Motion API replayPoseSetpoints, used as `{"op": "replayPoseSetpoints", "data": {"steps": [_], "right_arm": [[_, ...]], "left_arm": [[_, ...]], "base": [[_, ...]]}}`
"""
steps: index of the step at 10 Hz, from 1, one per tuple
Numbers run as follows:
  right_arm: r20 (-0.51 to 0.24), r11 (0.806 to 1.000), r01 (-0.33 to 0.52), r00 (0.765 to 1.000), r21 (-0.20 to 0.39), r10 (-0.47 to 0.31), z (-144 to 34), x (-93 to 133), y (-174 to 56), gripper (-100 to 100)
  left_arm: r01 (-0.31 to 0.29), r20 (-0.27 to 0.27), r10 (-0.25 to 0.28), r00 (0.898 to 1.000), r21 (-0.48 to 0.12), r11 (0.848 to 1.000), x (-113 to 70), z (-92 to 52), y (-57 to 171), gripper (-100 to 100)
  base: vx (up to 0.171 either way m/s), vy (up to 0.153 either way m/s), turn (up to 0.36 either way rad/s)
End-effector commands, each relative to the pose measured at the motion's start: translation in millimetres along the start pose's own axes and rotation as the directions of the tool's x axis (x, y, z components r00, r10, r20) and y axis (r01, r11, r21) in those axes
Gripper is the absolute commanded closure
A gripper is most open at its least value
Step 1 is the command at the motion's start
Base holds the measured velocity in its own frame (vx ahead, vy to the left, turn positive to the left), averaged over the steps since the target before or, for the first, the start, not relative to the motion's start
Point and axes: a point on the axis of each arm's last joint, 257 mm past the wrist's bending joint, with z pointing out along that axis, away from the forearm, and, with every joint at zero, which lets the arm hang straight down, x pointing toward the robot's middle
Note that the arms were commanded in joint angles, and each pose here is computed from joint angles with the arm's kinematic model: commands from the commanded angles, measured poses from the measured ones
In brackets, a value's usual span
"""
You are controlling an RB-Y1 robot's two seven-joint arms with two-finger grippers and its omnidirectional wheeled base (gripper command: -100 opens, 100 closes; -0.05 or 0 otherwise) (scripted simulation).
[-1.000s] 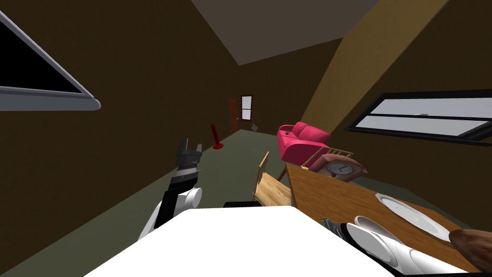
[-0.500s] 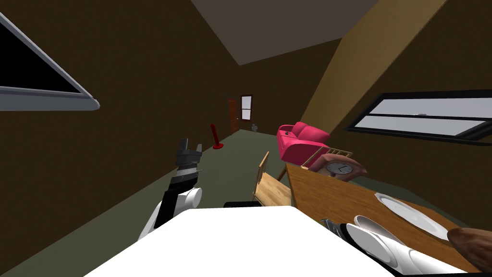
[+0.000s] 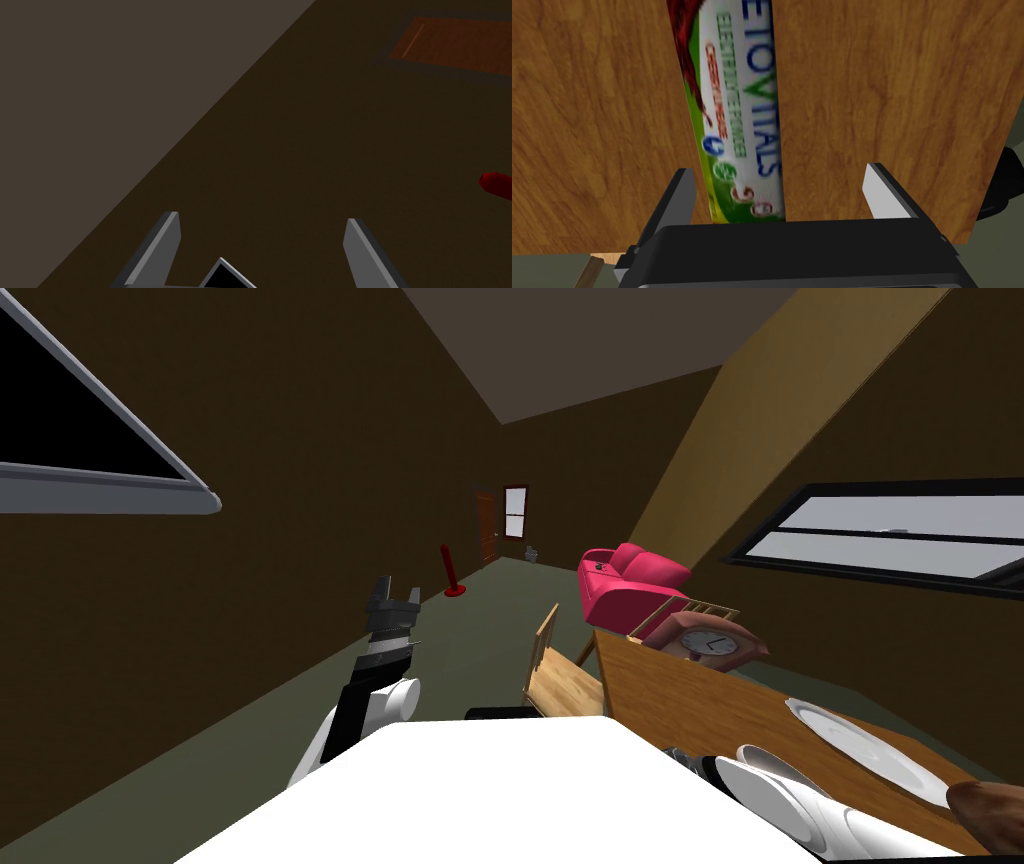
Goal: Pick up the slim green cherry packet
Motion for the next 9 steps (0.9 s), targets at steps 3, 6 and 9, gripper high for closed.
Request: {"op": "replayPoseSetpoints", "data": {"steps": [3,6,9], "right_arm": [[0.014,0.999,0.025,1.0,-0.028,-0.024,3.8,-8.1,12.8,-100],[0.018,0.999,0.032,0.999,-0.035,-0.031,4.6,-10.8,16.4,-100],[0.02,0.999,0.035,0.999,-0.038,-0.034,4.9,-11.8,17.8,-100]], "left_arm": [[0.0,0.0,0.0,1.0,0.0,1.0,0.0,0.0,0.0,0],[0.0,0.0,0.0,1.0,0.0,1.0,0.0,0.0,0.0,0],[0.0,0.0,0.0,1.0,0.0,1.0,0.0,0.0,0.0,0]], "base": [[-0.003,-0.07,0.019],[-0.003,-0.02,0.02],[0.0,-0.02,-0.001]]}}
